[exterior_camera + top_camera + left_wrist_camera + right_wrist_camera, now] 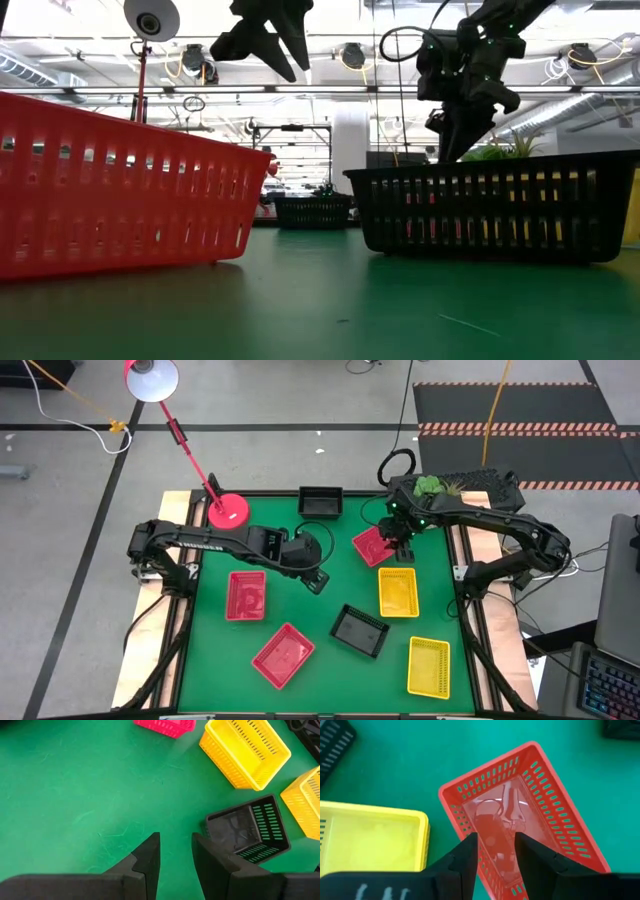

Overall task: Stack baskets by color
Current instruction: Stack the top red bin on the middle red bin

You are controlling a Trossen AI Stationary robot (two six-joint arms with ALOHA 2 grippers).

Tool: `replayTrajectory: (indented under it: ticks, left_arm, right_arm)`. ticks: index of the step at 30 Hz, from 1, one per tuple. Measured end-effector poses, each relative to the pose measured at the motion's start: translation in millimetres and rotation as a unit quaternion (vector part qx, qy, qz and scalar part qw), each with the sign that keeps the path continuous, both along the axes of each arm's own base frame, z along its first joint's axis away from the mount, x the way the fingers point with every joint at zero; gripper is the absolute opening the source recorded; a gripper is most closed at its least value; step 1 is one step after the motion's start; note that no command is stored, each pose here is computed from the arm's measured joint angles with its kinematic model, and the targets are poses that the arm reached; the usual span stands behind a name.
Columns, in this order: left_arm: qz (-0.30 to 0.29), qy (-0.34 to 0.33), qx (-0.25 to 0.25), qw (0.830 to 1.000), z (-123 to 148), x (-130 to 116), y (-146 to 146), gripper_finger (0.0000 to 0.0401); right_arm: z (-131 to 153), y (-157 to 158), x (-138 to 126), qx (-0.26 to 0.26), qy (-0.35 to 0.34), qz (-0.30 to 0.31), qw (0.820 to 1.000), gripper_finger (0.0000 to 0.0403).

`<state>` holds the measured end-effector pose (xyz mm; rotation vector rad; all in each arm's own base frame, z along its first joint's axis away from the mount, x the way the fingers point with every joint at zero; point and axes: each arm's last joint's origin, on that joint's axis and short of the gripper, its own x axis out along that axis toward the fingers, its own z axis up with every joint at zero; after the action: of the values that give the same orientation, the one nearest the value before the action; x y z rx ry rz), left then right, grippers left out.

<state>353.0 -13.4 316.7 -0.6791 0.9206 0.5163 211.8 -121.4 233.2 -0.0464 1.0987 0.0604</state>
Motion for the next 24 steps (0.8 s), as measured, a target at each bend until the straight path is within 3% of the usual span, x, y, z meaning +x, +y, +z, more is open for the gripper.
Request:
replayTrajectory:
  ticks: [24]
  left_arm:
    - [0.011, -0.002, 0.015, 1.000, 0.2, -0.2, -1.7, 0.0113]
  right_arm:
    - [0.9, -7.2, -2.0, -0.020, -0.008, 0.008, 1.000, 0.0125]
